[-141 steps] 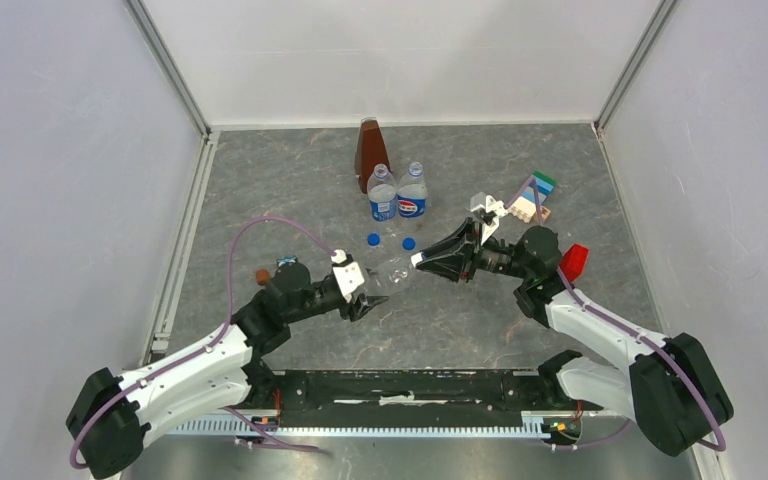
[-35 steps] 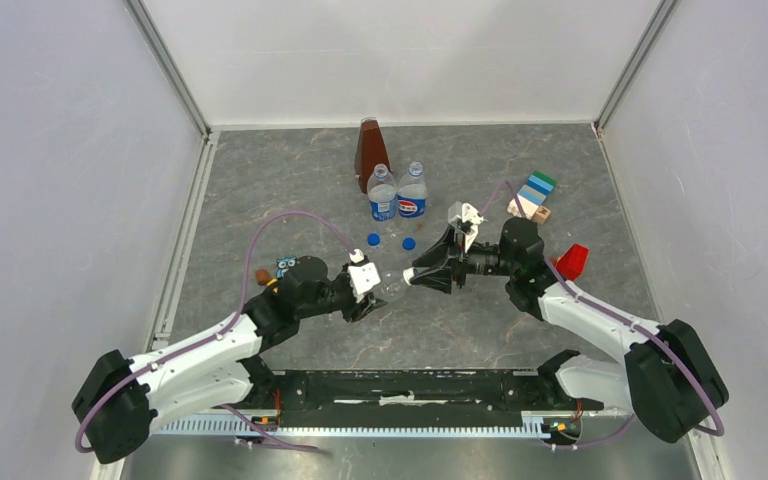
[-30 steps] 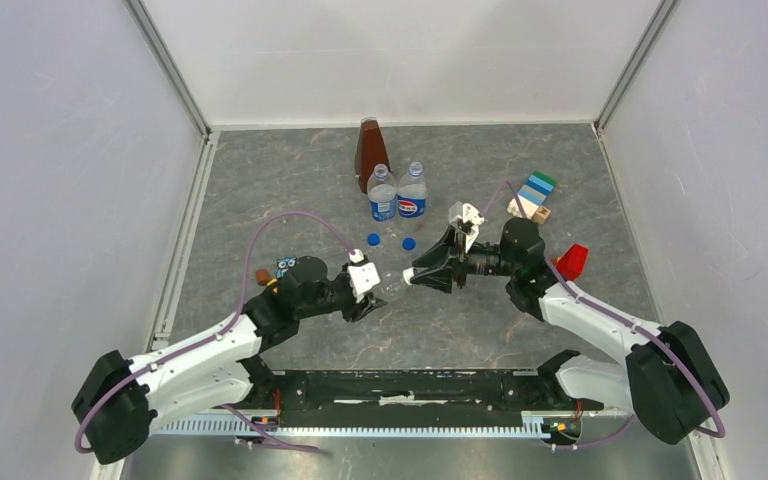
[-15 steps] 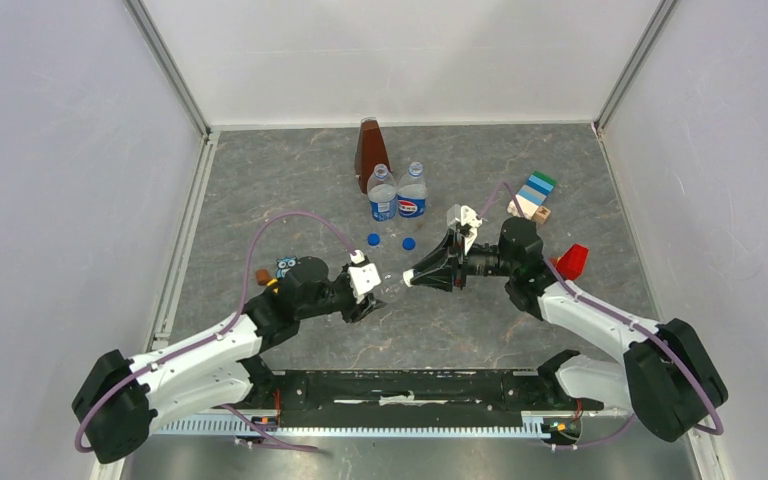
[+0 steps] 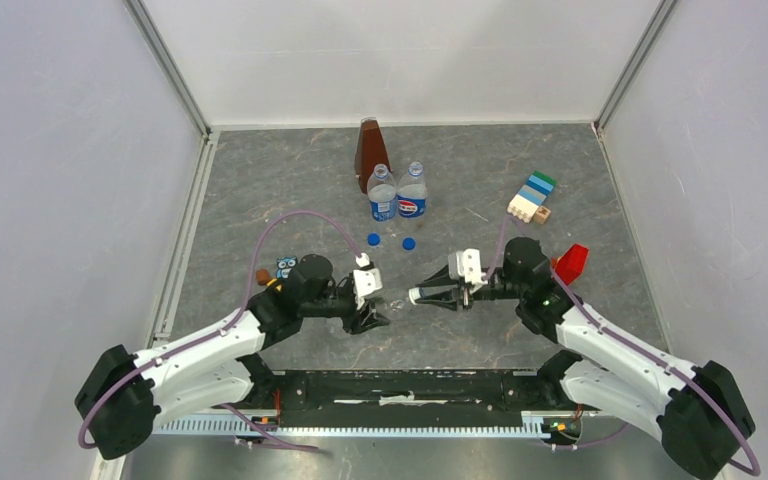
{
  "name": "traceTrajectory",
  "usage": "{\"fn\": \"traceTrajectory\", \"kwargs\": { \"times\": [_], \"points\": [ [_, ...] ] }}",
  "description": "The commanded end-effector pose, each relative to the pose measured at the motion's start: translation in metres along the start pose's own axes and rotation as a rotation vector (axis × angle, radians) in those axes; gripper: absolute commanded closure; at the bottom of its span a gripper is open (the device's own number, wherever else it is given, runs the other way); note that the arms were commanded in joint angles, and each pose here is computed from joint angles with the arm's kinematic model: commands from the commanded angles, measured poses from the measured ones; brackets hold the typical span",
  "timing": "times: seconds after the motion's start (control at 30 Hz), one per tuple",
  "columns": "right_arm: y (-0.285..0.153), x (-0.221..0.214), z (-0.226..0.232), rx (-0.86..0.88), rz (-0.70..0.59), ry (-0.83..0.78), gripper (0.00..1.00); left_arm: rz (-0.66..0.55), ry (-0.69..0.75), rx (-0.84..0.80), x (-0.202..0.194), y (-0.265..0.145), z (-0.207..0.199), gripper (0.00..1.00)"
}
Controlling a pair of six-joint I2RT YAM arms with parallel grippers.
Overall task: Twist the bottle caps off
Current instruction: Unscrew the bottle cap from the plastic bottle.
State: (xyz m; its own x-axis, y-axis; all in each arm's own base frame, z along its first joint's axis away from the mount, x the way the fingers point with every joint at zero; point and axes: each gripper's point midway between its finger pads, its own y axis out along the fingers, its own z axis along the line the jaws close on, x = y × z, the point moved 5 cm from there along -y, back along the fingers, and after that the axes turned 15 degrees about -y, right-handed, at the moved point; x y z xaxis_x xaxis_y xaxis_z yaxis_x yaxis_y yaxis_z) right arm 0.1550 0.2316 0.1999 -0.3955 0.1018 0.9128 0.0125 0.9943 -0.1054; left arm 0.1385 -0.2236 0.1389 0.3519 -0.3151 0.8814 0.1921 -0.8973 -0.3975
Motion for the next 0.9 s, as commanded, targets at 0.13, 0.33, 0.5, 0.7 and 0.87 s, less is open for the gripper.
{"fn": "traceTrajectory", "kwargs": {
  "times": [0.13, 0.33, 0.5, 0.7, 0.87],
  "points": [
    [-0.005, -0.014, 0.028, 0.097, 0.037, -0.129, 0.99, -0.235, 0.080, -0.185, 0.071, -0.012, -0.031, 0.98],
    [-0.001, -0.004, 0.000, -0.040, 0.080, -0.036, 0.50, -0.285, 0.139, -0.067, 0.065, -0.018, -0.018, 0.98],
    [0.006, -0.002, -0.008, -0.049, 0.078, 0.020, 0.48, -0.284, 0.164, -0.015, 0.059, -0.020, -0.012, 0.98],
    [0.002, 0.016, -0.016, -0.107, 0.004, 0.037, 0.43, -0.242, 0.150, 0.040, 0.052, -0.018, -0.003, 0.98],
    [-0.012, 0.030, -0.028, -0.224, -0.050, 0.088, 0.28, -0.201, 0.137, 0.114, 0.046, -0.017, 0.007, 0.98]
  ]
}}
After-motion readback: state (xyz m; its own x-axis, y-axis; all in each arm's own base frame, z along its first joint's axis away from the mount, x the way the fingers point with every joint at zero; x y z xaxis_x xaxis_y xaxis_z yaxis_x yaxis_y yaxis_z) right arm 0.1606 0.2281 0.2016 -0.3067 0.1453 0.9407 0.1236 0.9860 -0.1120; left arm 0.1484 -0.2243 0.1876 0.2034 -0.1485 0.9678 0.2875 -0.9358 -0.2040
